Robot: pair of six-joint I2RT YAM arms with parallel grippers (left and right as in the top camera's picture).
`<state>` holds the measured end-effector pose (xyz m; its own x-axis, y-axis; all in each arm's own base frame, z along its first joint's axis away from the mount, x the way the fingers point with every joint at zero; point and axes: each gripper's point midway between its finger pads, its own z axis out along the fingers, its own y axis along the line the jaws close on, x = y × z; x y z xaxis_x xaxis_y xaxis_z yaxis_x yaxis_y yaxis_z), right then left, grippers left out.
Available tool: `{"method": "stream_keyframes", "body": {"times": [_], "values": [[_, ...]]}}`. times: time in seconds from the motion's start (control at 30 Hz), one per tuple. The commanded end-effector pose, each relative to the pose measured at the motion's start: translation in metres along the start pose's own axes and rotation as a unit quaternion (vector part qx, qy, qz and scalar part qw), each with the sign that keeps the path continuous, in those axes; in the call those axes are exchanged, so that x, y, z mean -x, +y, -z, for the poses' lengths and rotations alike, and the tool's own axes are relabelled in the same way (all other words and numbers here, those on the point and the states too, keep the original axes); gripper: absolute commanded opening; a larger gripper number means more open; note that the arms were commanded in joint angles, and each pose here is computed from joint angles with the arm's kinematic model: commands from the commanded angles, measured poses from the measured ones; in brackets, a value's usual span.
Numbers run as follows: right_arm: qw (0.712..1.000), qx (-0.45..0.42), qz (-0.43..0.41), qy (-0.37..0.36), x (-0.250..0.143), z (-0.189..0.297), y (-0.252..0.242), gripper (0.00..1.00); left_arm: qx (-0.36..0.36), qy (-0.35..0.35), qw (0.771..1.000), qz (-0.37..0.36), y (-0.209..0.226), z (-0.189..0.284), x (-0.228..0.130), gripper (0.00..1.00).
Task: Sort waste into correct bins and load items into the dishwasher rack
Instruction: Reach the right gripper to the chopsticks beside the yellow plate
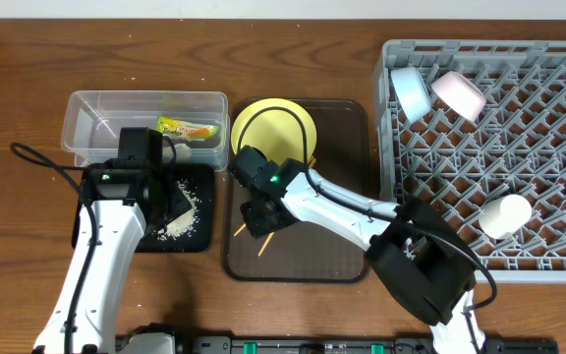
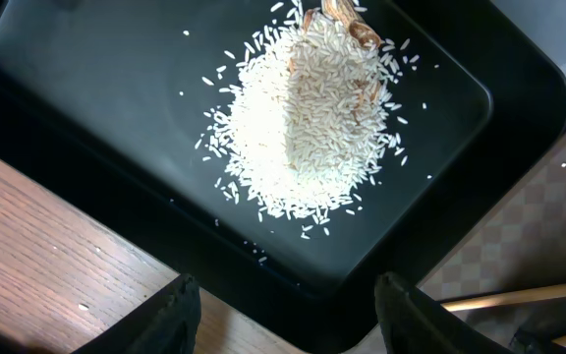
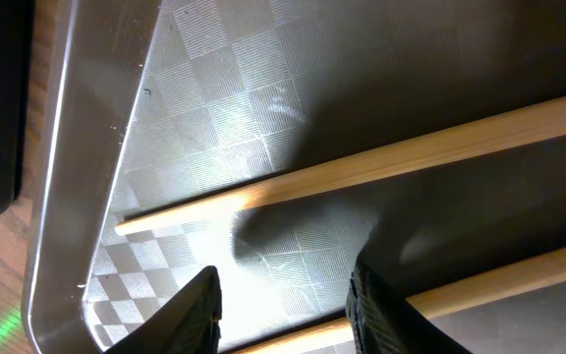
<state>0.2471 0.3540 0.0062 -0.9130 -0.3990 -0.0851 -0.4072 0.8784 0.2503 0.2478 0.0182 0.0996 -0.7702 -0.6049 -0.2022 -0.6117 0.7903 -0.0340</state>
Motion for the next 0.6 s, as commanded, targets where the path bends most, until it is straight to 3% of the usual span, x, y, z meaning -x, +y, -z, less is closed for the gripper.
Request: {"method": "stream_keyframes", "body": {"times": [0.0,0.23,0.57], "values": [[1.0,0.003,0.004,-0.023,0.012,0.009,0.0,0.41,0.008,-0.006,1.0,0.007,0.005,0.001,0.002,0.6],[0.99,0.044,0.074,-0.113,0.048,0.034,0.028,0.46,0.008,-0.006,1.0,0.007,0.005,0.001,0.002,0.6],[0.991,0.04,0.078,-0.103,0.049,0.005,0.026,0.46,0.008,-0.006,1.0,0.007,0.005,0.001,0.002,0.6]]}}
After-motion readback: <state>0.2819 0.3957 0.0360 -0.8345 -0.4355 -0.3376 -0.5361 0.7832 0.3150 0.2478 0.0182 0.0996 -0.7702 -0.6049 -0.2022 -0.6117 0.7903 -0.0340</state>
